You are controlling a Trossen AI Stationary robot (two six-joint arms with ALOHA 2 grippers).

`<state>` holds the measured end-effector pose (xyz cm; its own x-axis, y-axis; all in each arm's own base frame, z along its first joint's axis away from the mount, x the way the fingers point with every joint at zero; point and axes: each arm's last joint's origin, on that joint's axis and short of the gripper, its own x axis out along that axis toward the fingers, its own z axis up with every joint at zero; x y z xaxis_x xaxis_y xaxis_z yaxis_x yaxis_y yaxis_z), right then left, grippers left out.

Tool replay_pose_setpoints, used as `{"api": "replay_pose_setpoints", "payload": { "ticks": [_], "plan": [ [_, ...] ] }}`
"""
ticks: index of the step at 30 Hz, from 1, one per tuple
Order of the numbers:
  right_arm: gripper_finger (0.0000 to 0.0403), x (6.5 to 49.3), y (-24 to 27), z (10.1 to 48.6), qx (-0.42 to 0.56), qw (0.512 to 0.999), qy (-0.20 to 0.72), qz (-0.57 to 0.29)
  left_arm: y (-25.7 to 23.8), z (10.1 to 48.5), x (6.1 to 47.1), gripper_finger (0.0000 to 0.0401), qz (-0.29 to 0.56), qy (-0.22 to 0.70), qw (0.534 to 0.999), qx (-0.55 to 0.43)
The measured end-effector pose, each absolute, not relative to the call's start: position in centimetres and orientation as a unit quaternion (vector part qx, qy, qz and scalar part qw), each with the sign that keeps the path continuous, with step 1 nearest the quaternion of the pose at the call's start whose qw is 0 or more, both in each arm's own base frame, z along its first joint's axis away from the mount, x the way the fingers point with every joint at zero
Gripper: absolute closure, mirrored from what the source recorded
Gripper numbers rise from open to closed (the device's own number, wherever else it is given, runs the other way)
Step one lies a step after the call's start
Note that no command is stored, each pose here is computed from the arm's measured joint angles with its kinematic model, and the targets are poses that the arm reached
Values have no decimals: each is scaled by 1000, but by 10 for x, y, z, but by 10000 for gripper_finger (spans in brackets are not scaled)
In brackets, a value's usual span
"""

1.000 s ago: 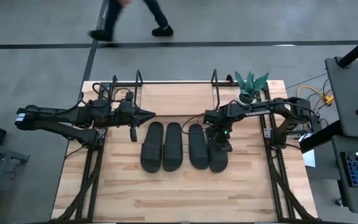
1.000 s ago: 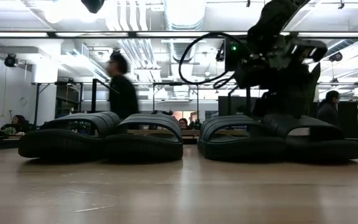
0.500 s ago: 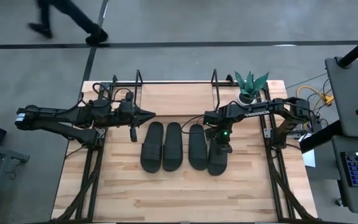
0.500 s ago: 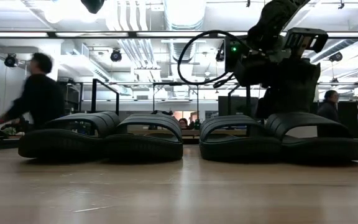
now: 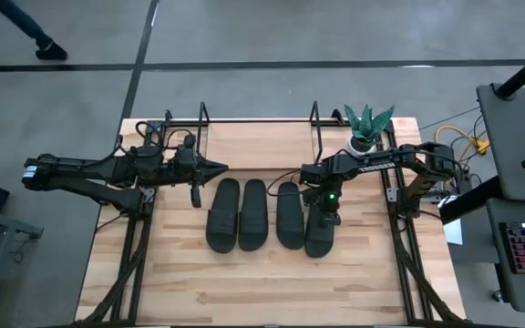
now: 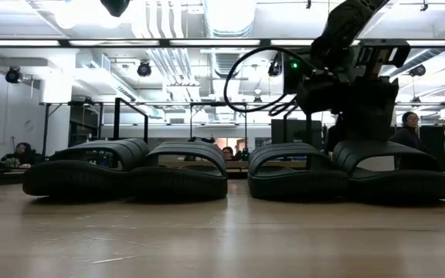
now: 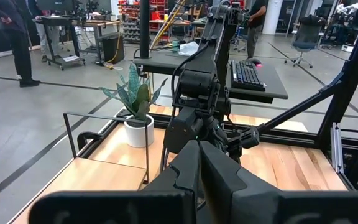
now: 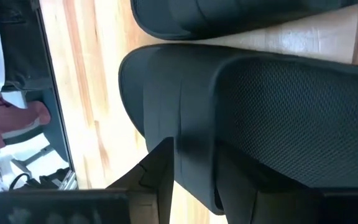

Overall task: Pick and place slides into the shelf
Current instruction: Put the black slide on the shelf

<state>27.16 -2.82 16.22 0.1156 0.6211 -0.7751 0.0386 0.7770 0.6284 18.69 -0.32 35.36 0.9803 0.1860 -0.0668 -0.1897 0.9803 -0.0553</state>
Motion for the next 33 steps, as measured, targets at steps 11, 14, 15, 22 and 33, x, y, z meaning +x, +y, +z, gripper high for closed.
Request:
{"api": "replay_pose_setpoints", "payload": {
  "ticks": [11,14,15,22,33],
  "plan": [
    [341,266,-27,156,267,693,635,213,-3,354,187,401,94,31,995,-31],
    [377,267,-27,157,265,695,628,228,-3,353,187,401,94,31,995,-30],
    [385,267,-27,158,263,697,625,232,-3,353,187,401,94,31,995,-30],
    [392,269,-27,166,266,691,629,235,-3,353,187,401,94,31,995,-30],
    [393,270,-27,235,271,738,578,218,-3,353,187,401,94,31,995,-30]
  ]
}}
